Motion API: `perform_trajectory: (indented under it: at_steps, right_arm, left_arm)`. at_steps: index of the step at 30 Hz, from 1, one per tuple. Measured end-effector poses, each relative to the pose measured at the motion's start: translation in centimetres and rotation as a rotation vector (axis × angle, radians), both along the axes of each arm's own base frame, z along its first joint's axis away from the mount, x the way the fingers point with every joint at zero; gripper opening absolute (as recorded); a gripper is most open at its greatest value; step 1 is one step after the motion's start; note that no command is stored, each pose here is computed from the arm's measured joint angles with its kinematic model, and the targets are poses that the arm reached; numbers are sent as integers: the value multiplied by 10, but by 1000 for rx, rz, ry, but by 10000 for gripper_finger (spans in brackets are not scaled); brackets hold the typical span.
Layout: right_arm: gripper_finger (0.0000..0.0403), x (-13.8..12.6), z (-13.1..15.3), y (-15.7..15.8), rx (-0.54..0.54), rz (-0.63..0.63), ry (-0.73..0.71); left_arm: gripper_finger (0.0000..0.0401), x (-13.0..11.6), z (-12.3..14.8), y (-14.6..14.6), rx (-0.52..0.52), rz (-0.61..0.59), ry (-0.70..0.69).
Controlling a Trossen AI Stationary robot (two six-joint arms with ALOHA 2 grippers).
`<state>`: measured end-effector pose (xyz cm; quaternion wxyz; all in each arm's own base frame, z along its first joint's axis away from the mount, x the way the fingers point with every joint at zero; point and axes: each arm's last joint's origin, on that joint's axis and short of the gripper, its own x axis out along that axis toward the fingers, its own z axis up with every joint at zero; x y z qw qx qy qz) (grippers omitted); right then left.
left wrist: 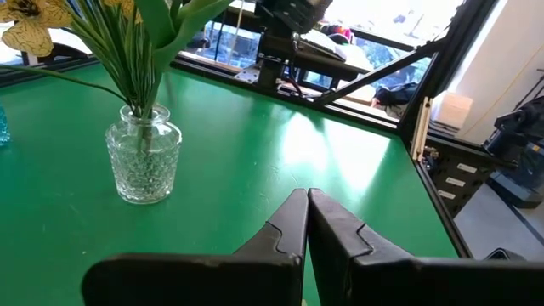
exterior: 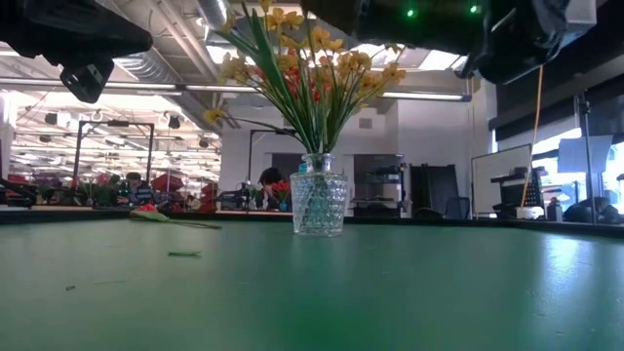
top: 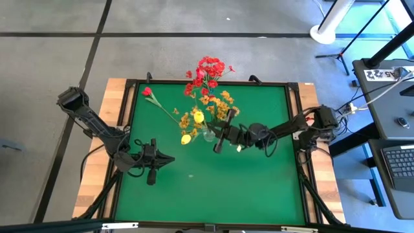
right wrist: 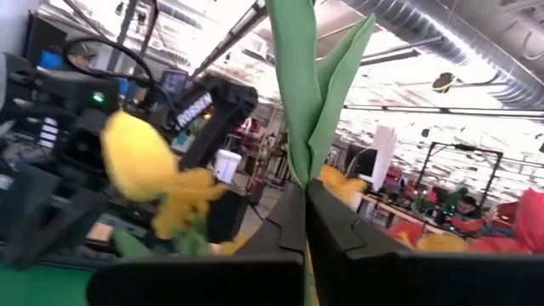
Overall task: Sort flowers into vase by color
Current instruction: Put the yellow tulip into the transparent vase
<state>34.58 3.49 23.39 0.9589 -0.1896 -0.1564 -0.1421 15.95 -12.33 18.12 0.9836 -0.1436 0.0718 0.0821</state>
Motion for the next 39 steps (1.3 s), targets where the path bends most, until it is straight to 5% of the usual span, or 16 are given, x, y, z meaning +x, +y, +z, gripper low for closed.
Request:
perform_trajectory:
  at_steps: [11, 25, 33, 39]
  right_arm:
    - [0, 6, -8, -29, 55, 32, 73]
    - [5, 0, -33, -28, 152, 47, 208]
    - [68, -4, -35, -14, 193, 54, 270]
    - [128, -18, -22, 11, 150, -101, 357]
  left_arm:
    - [7, 0, -1, 0, 9, -1, 10]
    - [7, 0, -2, 0, 14, -1, 16]
    - [7, 0, -2, 0, 9, 0, 15]
    - [7, 0, -2, 0, 9, 0, 15]
